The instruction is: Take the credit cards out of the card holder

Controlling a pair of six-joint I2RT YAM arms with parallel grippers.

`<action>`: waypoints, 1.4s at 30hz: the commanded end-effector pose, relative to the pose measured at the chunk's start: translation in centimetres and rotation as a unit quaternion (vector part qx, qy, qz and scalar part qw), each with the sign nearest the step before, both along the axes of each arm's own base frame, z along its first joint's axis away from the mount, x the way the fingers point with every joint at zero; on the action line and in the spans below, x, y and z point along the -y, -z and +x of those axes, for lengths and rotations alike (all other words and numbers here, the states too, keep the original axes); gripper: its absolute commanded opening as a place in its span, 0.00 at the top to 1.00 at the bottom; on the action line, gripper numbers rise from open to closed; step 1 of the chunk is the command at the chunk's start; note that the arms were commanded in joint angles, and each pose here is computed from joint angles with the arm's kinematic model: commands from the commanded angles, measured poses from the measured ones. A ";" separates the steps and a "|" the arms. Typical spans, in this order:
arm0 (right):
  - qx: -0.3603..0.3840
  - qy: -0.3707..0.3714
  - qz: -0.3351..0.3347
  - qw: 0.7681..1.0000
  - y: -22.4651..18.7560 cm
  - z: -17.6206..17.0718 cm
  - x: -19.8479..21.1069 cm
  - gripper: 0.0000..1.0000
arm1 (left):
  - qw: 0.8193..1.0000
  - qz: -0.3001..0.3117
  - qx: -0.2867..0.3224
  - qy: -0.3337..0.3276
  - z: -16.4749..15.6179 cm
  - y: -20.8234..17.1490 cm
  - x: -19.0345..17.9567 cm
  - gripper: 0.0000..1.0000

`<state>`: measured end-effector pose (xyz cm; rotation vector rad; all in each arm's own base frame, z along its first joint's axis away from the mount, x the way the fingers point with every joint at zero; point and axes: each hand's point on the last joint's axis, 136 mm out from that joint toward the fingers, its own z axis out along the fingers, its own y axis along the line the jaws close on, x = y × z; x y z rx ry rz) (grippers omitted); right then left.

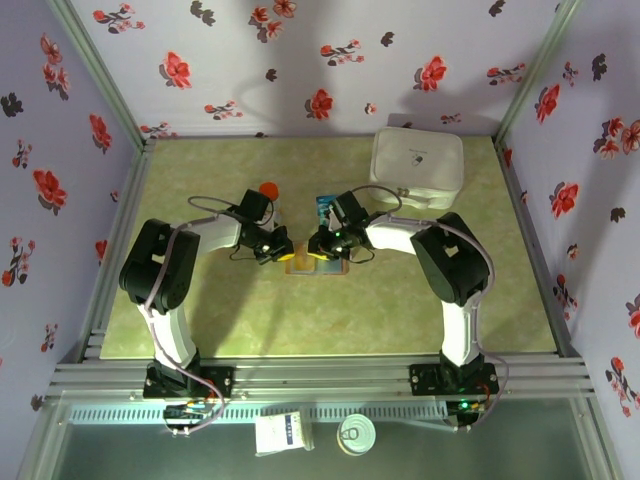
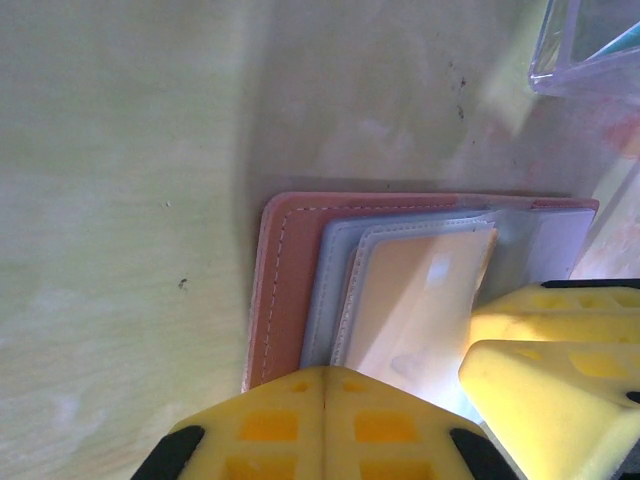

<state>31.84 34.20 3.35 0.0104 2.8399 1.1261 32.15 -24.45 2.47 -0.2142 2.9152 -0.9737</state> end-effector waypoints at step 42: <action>0.022 0.000 -0.053 0.998 -1.8 0.6 2.4 0.74 | 0.999 0.022 0.008 0.026 -1.3 -1.9 2.1 0.96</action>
